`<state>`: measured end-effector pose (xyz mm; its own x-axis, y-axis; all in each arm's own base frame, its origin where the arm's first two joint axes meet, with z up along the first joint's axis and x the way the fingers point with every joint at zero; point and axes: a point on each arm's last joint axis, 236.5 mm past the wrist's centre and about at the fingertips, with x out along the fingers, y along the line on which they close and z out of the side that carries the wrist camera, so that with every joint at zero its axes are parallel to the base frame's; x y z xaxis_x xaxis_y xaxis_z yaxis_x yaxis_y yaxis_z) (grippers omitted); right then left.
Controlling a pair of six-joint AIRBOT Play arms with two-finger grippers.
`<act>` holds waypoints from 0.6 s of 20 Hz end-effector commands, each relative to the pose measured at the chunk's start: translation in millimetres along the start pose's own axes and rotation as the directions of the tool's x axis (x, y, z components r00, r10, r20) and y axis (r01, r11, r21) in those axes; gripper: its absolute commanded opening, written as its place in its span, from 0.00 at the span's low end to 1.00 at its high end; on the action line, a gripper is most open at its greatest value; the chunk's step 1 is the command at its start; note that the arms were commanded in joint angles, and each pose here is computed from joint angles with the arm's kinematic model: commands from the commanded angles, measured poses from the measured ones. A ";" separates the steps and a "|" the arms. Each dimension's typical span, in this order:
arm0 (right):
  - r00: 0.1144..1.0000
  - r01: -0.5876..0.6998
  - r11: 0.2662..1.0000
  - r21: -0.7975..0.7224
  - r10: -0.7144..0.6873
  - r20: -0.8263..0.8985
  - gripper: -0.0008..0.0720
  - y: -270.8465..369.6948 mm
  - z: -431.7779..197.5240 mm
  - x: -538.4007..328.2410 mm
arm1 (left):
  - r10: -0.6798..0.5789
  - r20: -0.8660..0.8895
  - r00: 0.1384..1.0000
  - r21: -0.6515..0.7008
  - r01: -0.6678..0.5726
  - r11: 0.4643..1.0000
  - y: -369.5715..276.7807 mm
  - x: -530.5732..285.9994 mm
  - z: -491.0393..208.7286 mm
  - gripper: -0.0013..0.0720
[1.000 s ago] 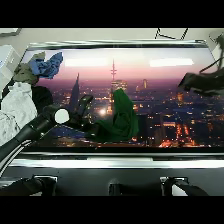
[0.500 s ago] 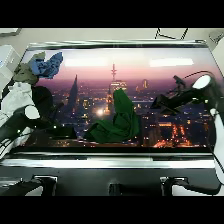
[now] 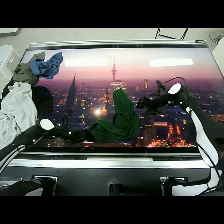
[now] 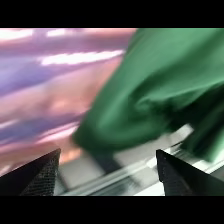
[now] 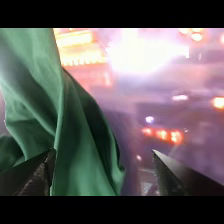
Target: Fold the clothes and pants, and hang the long-sleeved shirts on hangers.
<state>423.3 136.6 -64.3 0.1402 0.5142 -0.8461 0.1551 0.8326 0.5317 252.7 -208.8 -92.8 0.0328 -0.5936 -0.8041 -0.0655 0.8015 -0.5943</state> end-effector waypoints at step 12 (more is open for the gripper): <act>0.992 -0.086 0.996 -0.028 0.088 0.093 0.06 46.2 22.5 46.8 | -0.015 0.201 0.979 0.156 -0.016 0.988 -22.7 -15.6 34.9 0.05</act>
<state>446.7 190.2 -86.5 0.1996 0.5738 -0.7943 0.1581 0.7812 0.6040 282.3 -217.1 -82.4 0.1907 -0.5807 -0.7914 0.0376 0.8100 -0.5853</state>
